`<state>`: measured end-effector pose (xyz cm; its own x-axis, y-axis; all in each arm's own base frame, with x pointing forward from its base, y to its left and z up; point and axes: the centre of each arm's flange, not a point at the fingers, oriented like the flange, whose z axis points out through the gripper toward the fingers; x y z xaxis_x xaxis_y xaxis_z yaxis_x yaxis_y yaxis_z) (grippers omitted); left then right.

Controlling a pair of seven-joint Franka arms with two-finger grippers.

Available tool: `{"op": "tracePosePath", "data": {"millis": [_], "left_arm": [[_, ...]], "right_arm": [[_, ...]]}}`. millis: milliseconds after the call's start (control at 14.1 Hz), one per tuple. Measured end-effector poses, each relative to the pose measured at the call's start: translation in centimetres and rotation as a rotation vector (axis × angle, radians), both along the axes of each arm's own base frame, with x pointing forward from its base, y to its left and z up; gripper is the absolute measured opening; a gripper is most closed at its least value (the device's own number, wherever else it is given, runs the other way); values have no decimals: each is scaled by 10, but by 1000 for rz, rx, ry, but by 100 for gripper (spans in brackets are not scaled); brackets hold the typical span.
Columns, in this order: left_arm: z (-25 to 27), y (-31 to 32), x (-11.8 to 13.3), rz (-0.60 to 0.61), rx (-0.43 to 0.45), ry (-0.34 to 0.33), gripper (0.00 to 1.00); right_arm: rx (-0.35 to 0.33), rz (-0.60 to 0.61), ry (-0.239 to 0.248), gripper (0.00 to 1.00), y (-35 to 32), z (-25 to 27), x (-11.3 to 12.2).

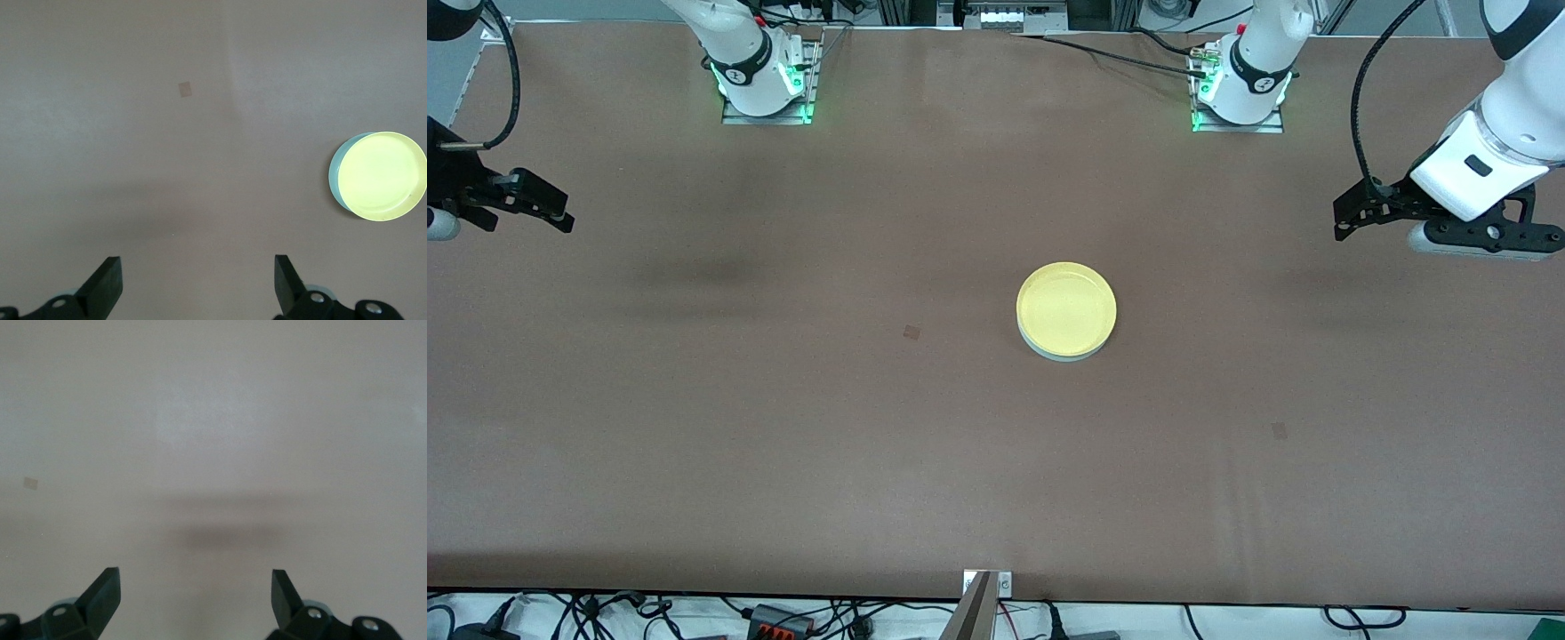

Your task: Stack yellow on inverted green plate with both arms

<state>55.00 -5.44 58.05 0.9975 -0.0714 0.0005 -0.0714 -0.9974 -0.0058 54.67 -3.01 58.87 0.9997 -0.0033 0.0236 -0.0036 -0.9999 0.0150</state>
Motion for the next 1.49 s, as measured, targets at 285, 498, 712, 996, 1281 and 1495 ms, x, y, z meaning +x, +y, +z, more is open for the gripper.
{"op": "tracePosePath", "data": {"millis": [285, 498, 712, 996, 1281, 1495], "left_arm": [[0, 1, 0, 4, 0, 0, 100], [0, 1, 0, 5, 0, 0, 100], [0, 0, 0, 4, 0, 0, 100], [1, -1, 0, 5, 0, -2, 100], [2, -1, 0, 8, -1, -5, 100], [5, -1, 1, 9, -1, -12, 100]], "right_arm": [[1, -7, 7, 100, -1, -3, -3], [2, -11, 13, 100, 0, -5, -8], [2, -11, 10, 100, -1, -3, -9], [2, -18, 9, 100, -4, -2, -10], [2, -24, 14, 100, -8, -4, -11], [2, -24, 13, 100, -8, -3, -12]]}}
